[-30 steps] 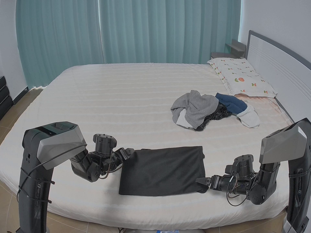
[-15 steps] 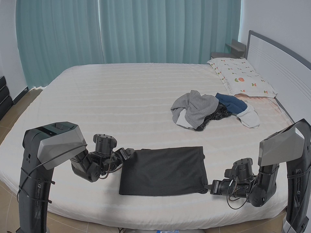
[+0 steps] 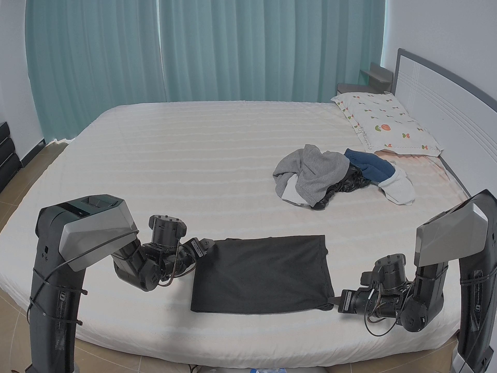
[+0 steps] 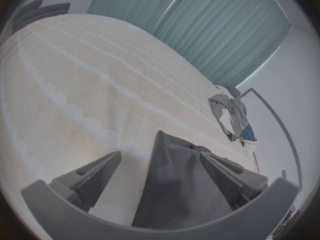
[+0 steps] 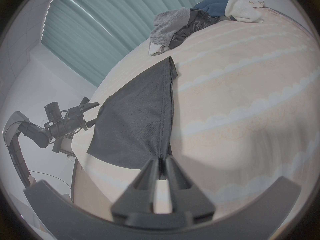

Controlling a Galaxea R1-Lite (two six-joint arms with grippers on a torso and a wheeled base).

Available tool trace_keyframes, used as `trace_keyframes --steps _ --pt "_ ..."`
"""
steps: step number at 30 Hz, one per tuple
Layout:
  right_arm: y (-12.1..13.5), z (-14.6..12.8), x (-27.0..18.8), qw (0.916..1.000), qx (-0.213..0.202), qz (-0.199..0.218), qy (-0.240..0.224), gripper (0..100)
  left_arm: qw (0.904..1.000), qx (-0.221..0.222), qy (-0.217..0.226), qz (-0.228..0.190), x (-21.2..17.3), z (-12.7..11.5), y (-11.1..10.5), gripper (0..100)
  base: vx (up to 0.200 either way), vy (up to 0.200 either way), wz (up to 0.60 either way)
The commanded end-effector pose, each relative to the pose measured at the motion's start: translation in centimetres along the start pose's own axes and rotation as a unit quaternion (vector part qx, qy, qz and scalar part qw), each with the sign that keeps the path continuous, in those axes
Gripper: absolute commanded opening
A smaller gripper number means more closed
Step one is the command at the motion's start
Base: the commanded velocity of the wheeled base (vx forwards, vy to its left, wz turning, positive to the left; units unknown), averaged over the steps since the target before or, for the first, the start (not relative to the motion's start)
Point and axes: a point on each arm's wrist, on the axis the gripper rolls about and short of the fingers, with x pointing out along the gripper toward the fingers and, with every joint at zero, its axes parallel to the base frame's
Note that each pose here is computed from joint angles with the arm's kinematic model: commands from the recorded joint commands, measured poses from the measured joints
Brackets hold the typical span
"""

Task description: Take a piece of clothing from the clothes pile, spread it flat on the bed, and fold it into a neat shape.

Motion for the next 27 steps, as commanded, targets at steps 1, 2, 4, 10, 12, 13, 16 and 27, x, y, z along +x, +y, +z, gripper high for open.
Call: trace_keyframes --steps 1,2,4,10,12,13,16,27 --pt "0.0 0.0 -0.1 1.0 -0.001 0.0 0.0 100 1.0 -0.001 -0.001 -0.002 -0.1 0.1 -0.1 100 0.0 0.0 0.0" --pt "-0.2 0.3 -0.2 0.9999 0.002 0.003 -0.012 100 1.0 -0.003 -0.001 -0.002 -0.3 0.3 0.0 100 0.0 0.0 0.0" --pt "-0.3 0.6 -0.5 0.9996 0.008 0.007 -0.026 100 0.9999 -0.01 -0.003 -0.008 -0.6 0.7 -0.2 100 0.0 0.0 0.0" --pt "-2.2 1.5 -1.2 0.9974 0.035 0.001 -0.063 100 0.9974 -0.012 0.056 -0.044 -2.9 0.0 0.0 100 0.0 0.0 0.0" --pt "-2.5 1.6 -1.2 0.9969 0.048 0.013 -0.06 100 0.9949 -0.004 0.079 -0.063 -3.6 -0.2 0.0 100 0.0 0.0 0.0" --pt "-2.6 1.5 -1.1 0.9969 0.053 0.022 -0.053 100 0.9943 0.006 0.085 -0.065 -3.6 -0.4 0.1 100 0.0 0.0 0.0" --pt "-2.8 1.3 -0.8 0.9971 0.055 0.023 -0.047 100 0.9939 0.029 0.085 -0.063 -3.5 -0.5 0.3 100 0.0 0.0 0.0" --pt "-3.2 0.5 -0.4 0.9974 0.057 0.023 -0.037 100 0.9915 0.063 0.1 -0.055 -3.9 -1.5 0.8 100 0.0 0.0 0.0"
